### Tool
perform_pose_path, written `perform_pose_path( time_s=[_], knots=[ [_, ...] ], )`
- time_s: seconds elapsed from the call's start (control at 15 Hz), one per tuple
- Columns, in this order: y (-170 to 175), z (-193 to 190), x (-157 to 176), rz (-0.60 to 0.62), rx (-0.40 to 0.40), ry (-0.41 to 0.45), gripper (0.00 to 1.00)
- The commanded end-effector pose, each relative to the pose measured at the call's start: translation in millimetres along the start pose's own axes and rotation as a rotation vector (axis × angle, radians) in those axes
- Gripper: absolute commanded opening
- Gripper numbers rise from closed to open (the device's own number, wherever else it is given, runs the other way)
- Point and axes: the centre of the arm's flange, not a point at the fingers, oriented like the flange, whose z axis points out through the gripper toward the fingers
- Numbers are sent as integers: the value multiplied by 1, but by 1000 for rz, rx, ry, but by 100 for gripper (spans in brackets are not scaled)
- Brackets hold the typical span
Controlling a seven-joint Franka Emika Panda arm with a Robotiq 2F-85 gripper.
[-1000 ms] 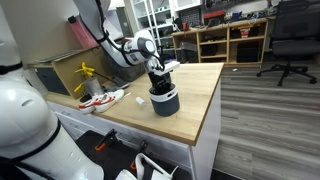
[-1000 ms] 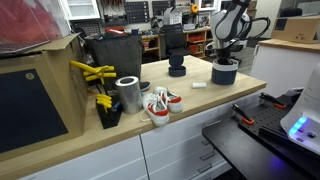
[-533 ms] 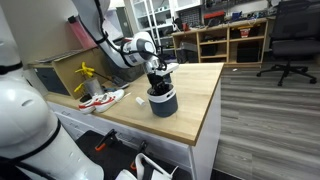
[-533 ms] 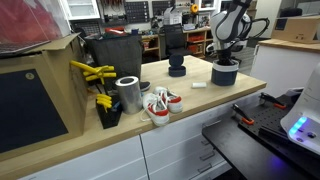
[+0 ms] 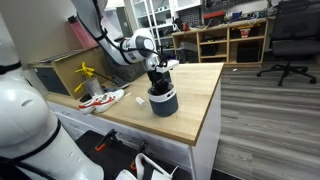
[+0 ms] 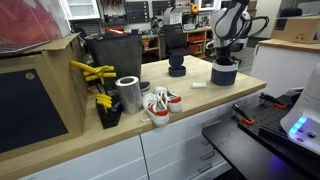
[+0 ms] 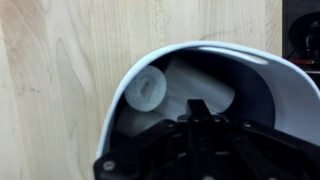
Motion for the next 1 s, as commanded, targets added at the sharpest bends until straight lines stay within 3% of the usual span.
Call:
perform_pose_path(
  time_s=[0.0, 0.4, 0.73, 0.93],
  knots=[
    [6, -32, -7, 19, -13, 44, 0],
    [13, -52, -9, 126, -43, 69, 0],
    [10, -52, -9, 369, -117, 35, 5],
    [9, -45, -6, 506, -176, 27, 0]
  ],
)
